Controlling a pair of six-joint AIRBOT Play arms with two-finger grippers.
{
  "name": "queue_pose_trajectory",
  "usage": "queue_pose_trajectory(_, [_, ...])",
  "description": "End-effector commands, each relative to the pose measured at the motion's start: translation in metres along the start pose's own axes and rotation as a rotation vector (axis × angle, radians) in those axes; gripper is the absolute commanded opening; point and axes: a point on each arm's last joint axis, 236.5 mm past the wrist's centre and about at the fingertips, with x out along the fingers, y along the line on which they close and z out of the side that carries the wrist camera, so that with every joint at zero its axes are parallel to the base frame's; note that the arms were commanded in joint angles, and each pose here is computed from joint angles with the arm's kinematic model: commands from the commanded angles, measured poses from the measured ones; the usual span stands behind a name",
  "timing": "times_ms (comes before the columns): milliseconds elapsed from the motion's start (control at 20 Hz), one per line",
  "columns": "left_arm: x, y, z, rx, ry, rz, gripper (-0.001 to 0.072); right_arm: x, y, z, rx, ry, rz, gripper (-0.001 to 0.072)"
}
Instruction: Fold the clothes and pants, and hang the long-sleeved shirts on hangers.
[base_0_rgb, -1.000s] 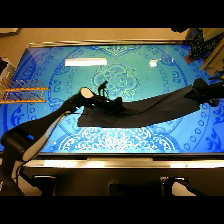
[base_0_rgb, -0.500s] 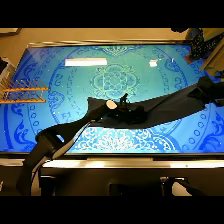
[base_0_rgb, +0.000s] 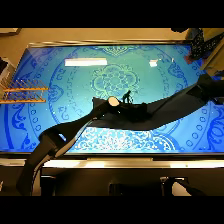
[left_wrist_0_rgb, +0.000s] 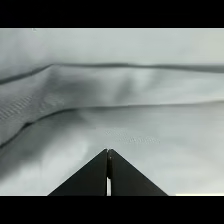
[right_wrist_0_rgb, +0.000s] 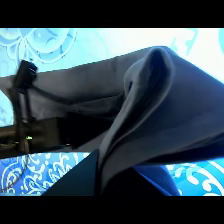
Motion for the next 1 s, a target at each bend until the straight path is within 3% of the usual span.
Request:
queue_pose_trajectory(0, [-0.077,-0.002,0.02,0.159,0.002,0.133,0.0012,0.011,0.025,-0.006,-0.051,0.017,0.029,0.003])
queue_pose_trajectory(250, [-0.273,-0.016,0.053,0.313,-0.15,0.376,0.0013,0.048,0.108,-0.024,-0.148,0.021,0.123,0.003])
queue_pose_trajectory(550, [-0.493,0.008,0.033,0.272,-0.409,0.726,0.0014,0.131,0.189,-0.072,-0.22,0.106,0.189,0.003])
queue_pose_trajectory(700, [-0.542,0.01,0.02,0.227,-0.491,0.746,0.0015,0.177,0.214,-0.094,-0.214,0.141,0.211,0.003])
queue_pose_trajectory(950, [-0.556,0.02,0.016,0.201,-0.496,0.758,0.0014,0.241,0.23,-0.119,-0.185,0.17,0.215,0.003])
